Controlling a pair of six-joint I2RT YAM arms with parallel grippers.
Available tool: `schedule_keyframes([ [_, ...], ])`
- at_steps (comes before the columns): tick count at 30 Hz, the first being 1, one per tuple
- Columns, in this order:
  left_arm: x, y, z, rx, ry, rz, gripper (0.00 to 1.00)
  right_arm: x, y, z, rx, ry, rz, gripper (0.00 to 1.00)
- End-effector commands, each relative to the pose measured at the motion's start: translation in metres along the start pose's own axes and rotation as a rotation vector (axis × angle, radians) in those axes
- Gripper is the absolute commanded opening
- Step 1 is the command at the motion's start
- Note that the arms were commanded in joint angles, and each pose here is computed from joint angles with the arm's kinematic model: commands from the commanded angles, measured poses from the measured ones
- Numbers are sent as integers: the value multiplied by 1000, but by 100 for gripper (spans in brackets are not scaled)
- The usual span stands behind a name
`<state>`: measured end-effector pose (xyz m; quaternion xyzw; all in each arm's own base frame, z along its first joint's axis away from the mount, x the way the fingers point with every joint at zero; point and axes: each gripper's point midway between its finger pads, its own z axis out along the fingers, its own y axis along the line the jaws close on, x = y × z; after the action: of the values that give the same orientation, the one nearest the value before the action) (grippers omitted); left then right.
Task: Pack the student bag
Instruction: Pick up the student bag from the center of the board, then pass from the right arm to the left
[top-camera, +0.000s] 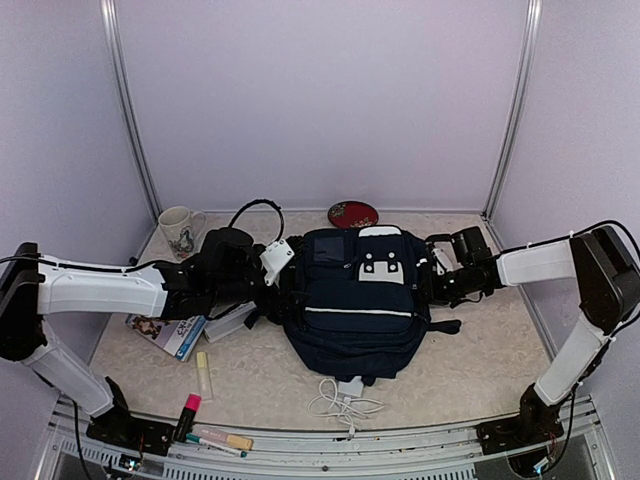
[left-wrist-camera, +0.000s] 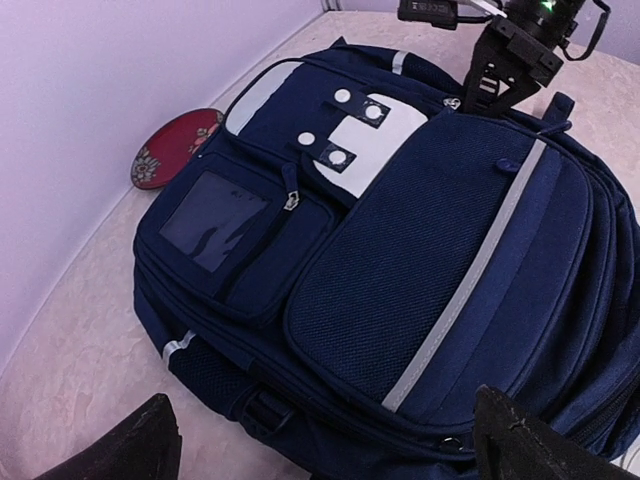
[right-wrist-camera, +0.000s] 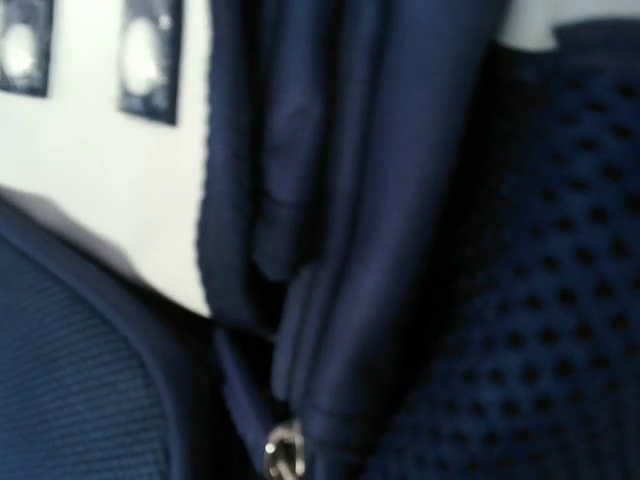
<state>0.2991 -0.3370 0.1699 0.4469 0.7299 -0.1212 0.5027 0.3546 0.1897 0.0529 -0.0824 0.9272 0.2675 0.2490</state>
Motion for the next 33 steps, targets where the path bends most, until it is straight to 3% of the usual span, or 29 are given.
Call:
schedule_keyframes([
  [1,-18,-17,-9,102,-62,11,99,-31,54,-36,-182,-97,-83,0],
  [9,-69,-61,-18,200,-180,144,99,-79,149,-124,-437,-310,-292,0],
  [16,-114,-85,-29,283,-254,201,99,-100,193,-165,-546,-369,-449,0],
  [25,-168,-44,-89,150,-413,181,99,-143,229,-204,-527,-418,-711,0],
  [29,-169,-19,-103,46,-395,181,99,-145,252,-229,-589,-430,-870,0],
  [33,-172,-7,-114,10,-362,192,99,-135,249,-222,-576,-384,-951,0],
])
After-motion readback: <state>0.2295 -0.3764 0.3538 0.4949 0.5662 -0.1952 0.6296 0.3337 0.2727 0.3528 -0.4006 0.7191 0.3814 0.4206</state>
